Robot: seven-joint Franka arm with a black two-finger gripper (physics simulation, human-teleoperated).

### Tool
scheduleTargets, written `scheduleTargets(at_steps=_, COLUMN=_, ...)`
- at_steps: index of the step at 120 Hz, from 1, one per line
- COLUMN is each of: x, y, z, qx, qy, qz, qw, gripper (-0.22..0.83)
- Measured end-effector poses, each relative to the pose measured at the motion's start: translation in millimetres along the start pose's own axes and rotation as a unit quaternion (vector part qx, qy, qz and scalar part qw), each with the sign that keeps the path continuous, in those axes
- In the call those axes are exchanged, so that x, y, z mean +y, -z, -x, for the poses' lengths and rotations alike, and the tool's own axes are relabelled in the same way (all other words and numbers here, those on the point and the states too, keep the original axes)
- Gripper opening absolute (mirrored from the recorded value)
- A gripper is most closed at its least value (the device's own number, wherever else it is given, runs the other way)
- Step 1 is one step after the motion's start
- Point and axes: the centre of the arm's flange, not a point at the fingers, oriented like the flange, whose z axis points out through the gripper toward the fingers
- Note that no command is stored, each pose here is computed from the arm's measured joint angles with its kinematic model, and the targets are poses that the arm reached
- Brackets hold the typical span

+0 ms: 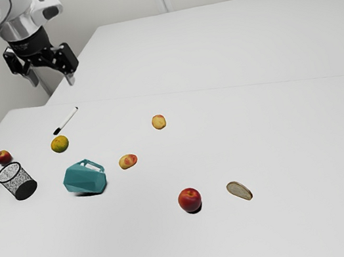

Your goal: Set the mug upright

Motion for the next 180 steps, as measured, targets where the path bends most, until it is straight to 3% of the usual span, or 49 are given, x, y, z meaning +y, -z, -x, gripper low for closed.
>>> scheduleTargets(at_steps=35, x=-21, y=-26, z=-11, qx=-0.001, qy=0.035, qz=0.011, qw=0.999, gripper=0.62)
scheduleTargets(at_steps=63, x=-117, y=-125, z=-22, qx=-0.093, qy=0.151, qz=0.111, qw=0.978, gripper=0.62)
scheduleTargets(at_steps=83, x=-176, y=-207, z=-24, qx=-0.152, qy=0.193, qz=0.176, qw=0.953, gripper=0.62)
scheduleTargets(at_steps=119, x=-224, y=-315, z=-24, qx=-0.203, qy=0.174, qz=0.261, qw=0.928, gripper=0.62)
scheduleTargets(at_steps=141, x=-239, y=-360, z=-25, qx=-0.207, qy=0.146, qz=0.297, qw=0.921, gripper=0.62)
scheduleTargets(at_steps=180, x=-233, y=-396, z=-37, qx=-0.189, qy=0.095, qz=0.344, qw=0.915, gripper=0.62)
